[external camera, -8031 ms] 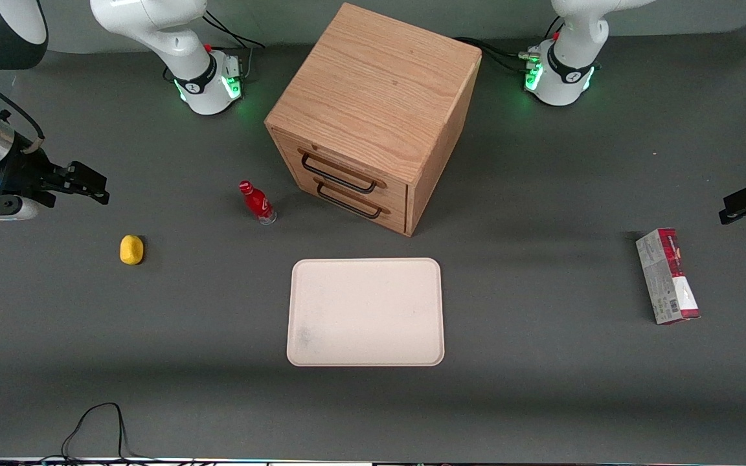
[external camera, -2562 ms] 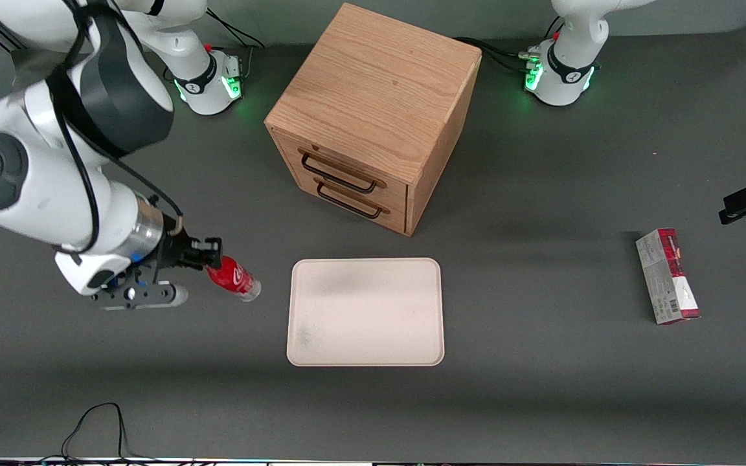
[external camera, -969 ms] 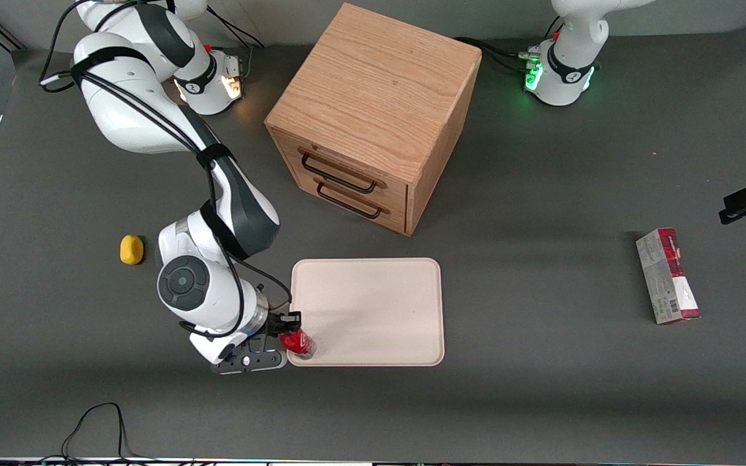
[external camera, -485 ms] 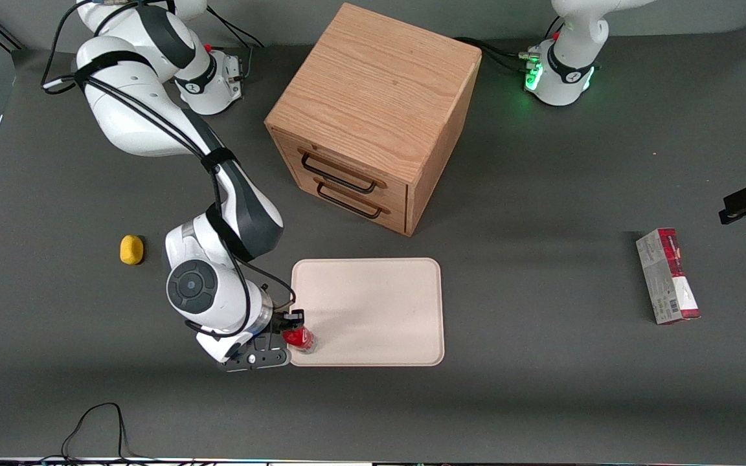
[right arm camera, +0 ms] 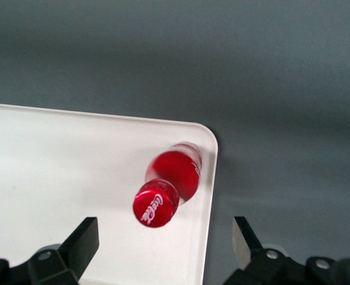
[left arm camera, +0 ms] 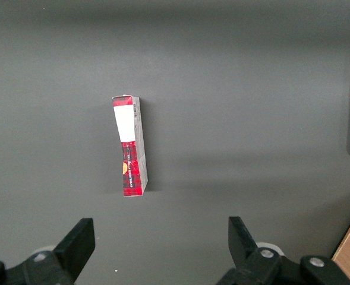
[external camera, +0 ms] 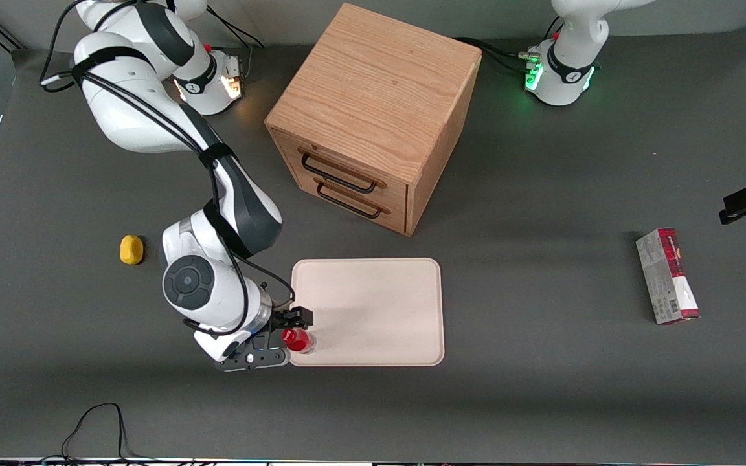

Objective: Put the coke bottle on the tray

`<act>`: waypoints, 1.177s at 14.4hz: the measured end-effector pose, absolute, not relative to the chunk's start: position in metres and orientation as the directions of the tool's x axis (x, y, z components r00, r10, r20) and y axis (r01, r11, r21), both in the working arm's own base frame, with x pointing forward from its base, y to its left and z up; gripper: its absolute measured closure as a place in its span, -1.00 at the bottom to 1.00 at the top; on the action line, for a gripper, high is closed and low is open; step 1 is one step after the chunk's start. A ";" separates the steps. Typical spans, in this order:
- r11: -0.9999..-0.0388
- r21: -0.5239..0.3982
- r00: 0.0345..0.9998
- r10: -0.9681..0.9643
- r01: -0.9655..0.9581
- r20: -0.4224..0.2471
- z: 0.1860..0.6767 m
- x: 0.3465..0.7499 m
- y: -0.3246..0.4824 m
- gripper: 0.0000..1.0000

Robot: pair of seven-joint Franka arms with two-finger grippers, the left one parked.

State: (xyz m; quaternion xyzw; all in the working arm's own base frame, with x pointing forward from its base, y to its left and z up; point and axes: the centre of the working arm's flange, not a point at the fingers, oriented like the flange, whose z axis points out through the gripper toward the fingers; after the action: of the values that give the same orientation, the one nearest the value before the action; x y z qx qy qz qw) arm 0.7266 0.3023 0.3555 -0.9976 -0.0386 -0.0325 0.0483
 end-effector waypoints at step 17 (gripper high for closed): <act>-0.999 -0.011 0.994 -0.047 -0.046 0.094 0.592 0.490 0.063 -1.00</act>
State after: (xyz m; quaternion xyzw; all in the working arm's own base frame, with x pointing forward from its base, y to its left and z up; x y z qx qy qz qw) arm 0.4905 0.0626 0.5918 -0.9986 0.0234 -0.0473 0.0045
